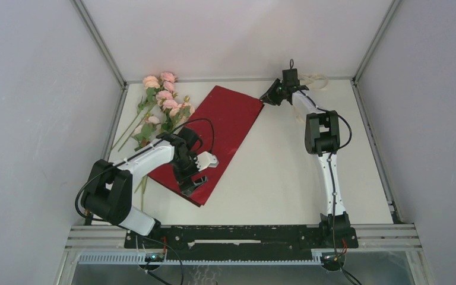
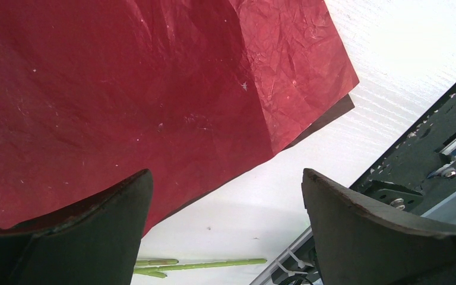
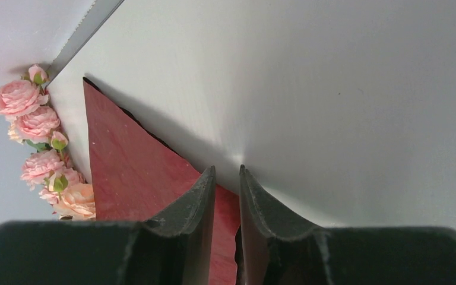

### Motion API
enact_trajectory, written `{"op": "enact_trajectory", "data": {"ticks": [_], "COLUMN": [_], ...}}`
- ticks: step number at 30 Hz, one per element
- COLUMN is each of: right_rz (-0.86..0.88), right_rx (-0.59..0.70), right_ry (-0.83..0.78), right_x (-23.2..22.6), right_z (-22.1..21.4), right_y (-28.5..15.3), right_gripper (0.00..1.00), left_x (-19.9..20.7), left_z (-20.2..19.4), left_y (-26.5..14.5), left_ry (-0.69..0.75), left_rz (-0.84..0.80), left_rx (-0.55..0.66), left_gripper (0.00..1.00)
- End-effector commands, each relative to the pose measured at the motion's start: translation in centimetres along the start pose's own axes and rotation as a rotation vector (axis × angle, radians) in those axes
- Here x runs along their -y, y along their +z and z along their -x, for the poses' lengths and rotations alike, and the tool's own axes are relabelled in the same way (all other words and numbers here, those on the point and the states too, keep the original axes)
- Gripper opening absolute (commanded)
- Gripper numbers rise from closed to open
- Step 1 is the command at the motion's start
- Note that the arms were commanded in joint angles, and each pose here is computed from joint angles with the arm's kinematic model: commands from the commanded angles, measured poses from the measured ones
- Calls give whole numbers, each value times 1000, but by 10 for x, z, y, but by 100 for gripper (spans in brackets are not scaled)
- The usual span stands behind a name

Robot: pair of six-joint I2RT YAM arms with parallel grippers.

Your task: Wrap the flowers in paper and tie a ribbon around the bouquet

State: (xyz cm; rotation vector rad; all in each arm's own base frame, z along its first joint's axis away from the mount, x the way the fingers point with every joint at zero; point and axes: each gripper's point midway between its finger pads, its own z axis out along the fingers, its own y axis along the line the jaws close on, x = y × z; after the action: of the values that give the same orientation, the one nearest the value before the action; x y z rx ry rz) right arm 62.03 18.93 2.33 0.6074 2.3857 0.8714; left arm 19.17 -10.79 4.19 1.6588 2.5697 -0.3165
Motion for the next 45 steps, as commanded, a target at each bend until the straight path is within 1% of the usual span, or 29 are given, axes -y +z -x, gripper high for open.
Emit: {"op": "enact_trajectory", "data": {"ticks": [1,8,12,16,22,25,28,33,37,40,45], "right_rz": [37,95,135,185,279,317,348,327,306,316,317], "right_rx": [-9,-1,-18,-42,-43,-45,-27,31,43,42,32], "right_ry": [9,-33,-53,-59,-54,-67,-72,-115,-182,-276,-358], "right_x": [-15,-35,-47,-60,-86,-102,-113,-119,-123,-130,-140], "right_z": [0,-2,-8,-18,-22,-27,-28,-20,-21,-31,-44], "right_y": [-9,-14,-16,-18,-32,-41,-51,-60,-61,-59,-55], "right_gripper": [30,27,28,34,49,54,54,54,55,55,56], "left_x": [-6,-6,-7,-8,-18,-22,-23,-23,-24,-25,-25], "left_z": [9,9,9,9,8,8,8,5,4,5,3], "left_y": [-7,-6,-5,-5,-1,1,2,4,4,3,3], "left_ry": [0,-4,-5,-6,-20,-34,-37,-43,-48,-50,-56], "left_rz": [12,7,6,9,35,40,41,40,39,40,35], "left_rx": [37,34,33,33,17,9,8,3,9,14,15], "left_gripper": [100,100,100,100,100,100,100,100,100,100,100]}}
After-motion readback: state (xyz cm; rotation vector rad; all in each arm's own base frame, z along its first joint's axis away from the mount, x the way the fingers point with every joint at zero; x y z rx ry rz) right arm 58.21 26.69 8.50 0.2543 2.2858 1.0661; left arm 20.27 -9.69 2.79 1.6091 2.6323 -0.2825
